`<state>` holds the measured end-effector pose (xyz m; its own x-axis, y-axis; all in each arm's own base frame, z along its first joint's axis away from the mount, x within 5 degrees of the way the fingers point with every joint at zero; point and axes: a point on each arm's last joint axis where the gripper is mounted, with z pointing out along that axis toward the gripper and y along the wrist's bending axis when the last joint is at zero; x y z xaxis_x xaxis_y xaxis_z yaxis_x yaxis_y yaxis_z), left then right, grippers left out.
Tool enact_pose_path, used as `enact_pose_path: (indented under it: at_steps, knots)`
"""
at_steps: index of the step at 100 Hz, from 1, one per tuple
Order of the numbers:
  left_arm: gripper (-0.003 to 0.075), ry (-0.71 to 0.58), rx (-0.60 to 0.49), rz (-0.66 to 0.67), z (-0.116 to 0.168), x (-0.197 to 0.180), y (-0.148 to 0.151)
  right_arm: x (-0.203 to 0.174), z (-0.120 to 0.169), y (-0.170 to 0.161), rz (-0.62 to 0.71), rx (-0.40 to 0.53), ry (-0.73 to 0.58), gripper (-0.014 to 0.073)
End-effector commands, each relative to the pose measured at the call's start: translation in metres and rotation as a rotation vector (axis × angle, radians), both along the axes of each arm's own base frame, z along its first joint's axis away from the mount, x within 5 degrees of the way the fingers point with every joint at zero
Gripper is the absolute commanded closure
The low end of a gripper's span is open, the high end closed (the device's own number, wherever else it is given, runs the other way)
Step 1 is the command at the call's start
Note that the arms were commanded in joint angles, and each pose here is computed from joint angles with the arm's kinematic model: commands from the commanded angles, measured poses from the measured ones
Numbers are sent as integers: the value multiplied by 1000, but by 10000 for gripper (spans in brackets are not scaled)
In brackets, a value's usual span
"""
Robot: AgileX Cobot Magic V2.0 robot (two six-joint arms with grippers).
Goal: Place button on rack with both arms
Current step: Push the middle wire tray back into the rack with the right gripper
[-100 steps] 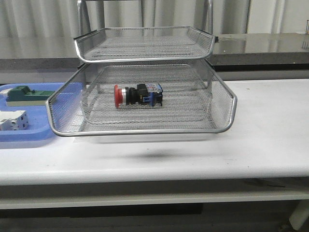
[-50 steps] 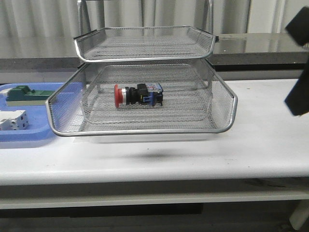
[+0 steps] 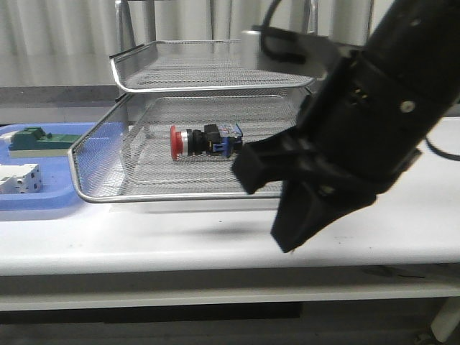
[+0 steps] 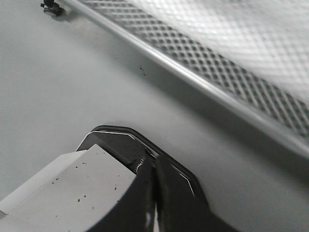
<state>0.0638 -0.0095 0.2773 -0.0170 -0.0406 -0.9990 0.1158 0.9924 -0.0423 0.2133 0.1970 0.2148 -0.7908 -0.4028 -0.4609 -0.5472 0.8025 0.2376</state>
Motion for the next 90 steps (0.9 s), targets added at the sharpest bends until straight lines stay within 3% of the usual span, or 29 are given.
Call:
enact_pose_path:
  at_steps: [1,37,69,90]
  knots:
    - [741,-94,-33,32,16,-1,3,8,11,19,59,19,-95,660]
    - [741,-94,-33,32,16,-1,3,33,-8,54,186,-91,-152,660]
    - [741,-94,-33,32,16,-1,3,51,-2,55,242,-157,-271,660]
    - [741,-94,-33,32,16,-1,3,79,3,46,194,-171,-318,660]
